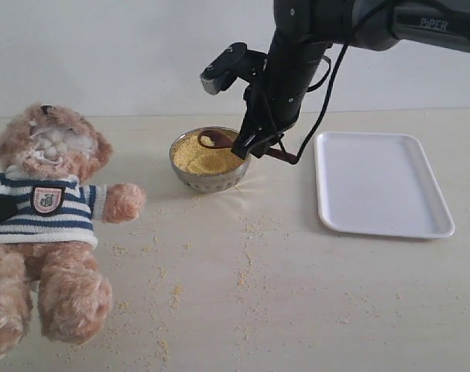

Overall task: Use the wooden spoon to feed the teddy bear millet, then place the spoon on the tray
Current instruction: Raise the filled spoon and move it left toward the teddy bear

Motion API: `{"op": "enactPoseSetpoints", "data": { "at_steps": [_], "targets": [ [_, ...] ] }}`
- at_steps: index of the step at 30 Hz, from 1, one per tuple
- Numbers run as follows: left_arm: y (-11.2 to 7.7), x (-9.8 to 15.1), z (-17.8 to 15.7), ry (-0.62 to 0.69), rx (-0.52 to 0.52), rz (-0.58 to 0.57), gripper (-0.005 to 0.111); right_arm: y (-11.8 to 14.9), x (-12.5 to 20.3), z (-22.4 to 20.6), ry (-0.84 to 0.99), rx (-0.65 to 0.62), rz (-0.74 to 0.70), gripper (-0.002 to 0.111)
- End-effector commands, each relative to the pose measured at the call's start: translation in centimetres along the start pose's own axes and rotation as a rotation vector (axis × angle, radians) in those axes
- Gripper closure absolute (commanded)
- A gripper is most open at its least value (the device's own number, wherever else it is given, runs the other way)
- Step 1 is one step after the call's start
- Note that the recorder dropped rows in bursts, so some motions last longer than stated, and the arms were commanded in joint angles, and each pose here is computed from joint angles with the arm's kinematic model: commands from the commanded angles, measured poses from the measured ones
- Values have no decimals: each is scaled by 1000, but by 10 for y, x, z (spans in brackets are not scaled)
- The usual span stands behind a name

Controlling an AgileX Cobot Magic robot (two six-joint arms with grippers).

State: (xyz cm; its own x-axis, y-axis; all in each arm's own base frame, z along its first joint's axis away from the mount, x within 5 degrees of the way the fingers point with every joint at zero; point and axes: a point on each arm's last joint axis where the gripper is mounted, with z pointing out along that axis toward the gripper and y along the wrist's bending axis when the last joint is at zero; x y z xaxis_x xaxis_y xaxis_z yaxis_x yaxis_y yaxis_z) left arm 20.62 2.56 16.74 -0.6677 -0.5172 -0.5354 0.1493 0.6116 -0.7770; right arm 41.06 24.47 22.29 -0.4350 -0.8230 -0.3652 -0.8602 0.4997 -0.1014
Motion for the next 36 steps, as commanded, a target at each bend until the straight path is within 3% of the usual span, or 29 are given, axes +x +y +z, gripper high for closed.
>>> {"op": "enactPoseSetpoints", "data": {
  "at_steps": [1, 9, 13, 18, 28, 36],
  "targets": [
    [-7, 6, 9, 34, 63, -3, 102, -1, 4, -11, -42, -152, 24, 108],
    [-7, 7, 11, 42, 67, -5, 102, 2, 4, -25, -96, -264, 39, 108],
    [-7, 7, 11, 42, 66, -15, 102, -5, 4, -24, -109, -207, 70, 108],
    [-7, 7, 11, 44, 65, -58, 102, 0, -2, -32, -172, -250, 47, 108],
    [-7, 17, 9, 85, 53, -242, 102, 8, 0, -61, -159, -282, 32, 108],
    [3, 23, 11, 107, -35, -384, 102, 14, -3, -86, -194, -268, 12, 108]
  ]
}}
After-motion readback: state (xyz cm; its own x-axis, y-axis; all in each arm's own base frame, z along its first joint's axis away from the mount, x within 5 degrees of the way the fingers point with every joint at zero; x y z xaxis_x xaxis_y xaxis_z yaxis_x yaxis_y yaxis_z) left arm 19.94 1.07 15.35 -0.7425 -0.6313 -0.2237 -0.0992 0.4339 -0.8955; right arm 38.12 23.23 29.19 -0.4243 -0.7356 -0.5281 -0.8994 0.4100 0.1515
